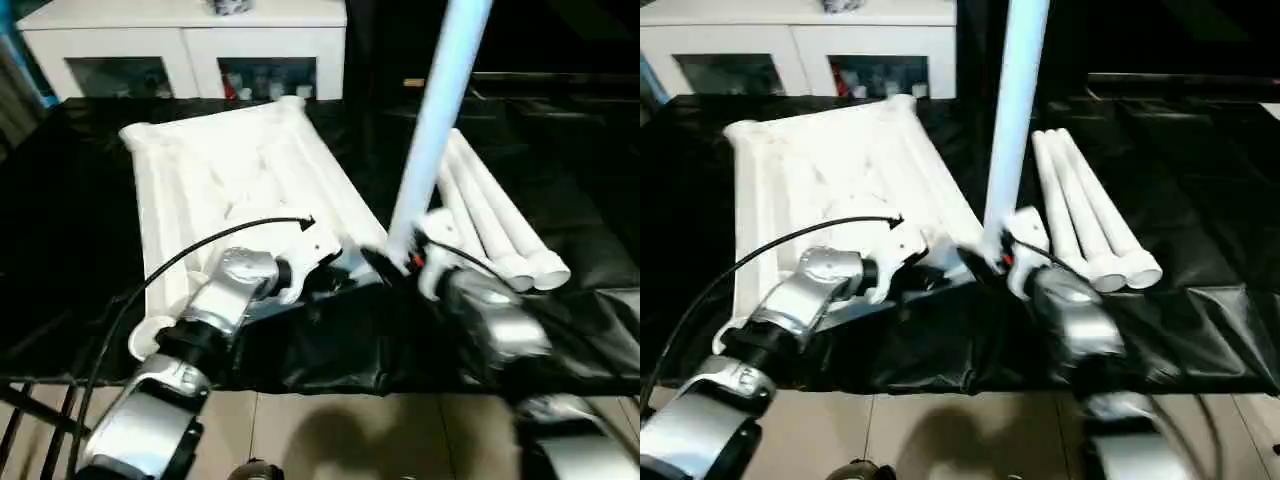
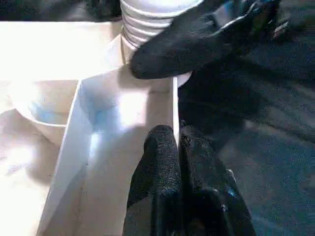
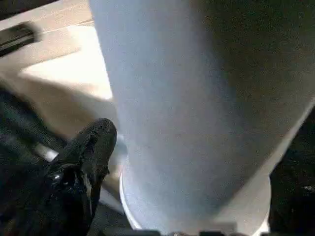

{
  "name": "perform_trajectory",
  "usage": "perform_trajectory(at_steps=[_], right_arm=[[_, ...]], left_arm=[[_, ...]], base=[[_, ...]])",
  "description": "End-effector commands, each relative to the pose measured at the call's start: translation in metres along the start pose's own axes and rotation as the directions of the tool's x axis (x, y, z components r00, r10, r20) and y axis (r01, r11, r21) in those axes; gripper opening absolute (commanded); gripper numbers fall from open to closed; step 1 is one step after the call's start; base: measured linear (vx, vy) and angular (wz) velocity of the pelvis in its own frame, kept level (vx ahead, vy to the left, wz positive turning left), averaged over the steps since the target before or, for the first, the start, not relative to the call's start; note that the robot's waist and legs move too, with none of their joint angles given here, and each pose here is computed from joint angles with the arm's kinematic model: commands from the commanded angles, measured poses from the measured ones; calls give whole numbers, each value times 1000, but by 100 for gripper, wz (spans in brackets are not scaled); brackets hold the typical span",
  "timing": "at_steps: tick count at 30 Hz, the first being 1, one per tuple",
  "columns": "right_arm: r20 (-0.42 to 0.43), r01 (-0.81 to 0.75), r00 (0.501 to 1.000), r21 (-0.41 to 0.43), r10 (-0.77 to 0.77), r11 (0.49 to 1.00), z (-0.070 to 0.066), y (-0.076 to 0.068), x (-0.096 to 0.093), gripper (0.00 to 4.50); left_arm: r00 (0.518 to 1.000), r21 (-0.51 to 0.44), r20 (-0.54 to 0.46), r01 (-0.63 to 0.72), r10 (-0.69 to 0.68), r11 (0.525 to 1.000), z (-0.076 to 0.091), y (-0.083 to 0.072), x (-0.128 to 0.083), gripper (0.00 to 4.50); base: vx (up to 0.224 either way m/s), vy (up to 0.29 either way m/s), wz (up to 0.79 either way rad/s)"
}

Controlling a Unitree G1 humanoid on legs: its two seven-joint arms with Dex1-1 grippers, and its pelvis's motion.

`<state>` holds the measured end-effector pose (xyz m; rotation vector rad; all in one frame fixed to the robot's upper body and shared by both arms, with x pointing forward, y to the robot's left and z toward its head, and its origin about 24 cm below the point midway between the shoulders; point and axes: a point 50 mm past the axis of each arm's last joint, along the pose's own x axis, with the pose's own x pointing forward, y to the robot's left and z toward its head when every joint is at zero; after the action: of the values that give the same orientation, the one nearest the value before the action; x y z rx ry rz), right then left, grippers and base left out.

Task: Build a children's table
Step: Rotate leg to tighten

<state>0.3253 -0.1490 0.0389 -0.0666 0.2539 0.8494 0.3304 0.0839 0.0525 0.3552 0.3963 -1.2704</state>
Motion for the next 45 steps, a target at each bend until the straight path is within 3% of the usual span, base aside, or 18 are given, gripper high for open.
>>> perform_trajectory(at_steps=[1,4,10,20,24,27,28,31,32,40,41,45], right_arm=[[-44,-218,975,-15,217,976,-2,22,7,396],[-117,-342,935,-43,335,939,-5,22,-6,396],[-172,-429,894,-52,415,902,-5,23,-13,373],[-186,-484,862,-32,471,874,-2,27,-12,292],[-183,-485,862,-29,472,874,-3,28,-12,286],[-124,-419,901,1,416,908,-3,28,-7,281],[-82,-298,951,27,299,954,-1,23,1,279],[-63,-93,993,53,96,994,-2,15,14,279],[-69,10,998,70,-5,997,-5,13,21,278],[-90,295,954,129,-286,947,-11,19,46,277],[-74,305,952,127,-298,944,-9,19,48,333],[-50,304,952,129,-301,944,-6,19,49,354]], left_arm=[[990,98,62,120,-126,988,20,-10,9,0],[983,134,6,180,-182,975,15,-9,2,0],[969,152,-21,247,-246,957,15,-8,-3,0],[958,157,-58,285,-279,946,11,-4,-9,0],[959,151,-50,282,-277,948,11,-4,-9,0],[969,118,-26,245,-244,962,10,-3,-6,0],[985,75,8,169,-170,983,13,1,0,0],[998,16,33,57,-57,998,18,5,11,0],[999,3,37,9,-9,1000,21,5,17,0],[989,-32,75,-124,126,992,35,-3,40,0],[989,-30,83,-124,126,992,36,-5,41,0],[989,-18,94,-111,112,994,36,-7,42,0]], base=[[0,0,0],[0,0,0],[0,0,0],[0,0,0],[0,0,0],[0,0,0],[0,0,0],[0,0,0],[0,0,0],[0,0,0],[0,0,0],[0,0,0]])
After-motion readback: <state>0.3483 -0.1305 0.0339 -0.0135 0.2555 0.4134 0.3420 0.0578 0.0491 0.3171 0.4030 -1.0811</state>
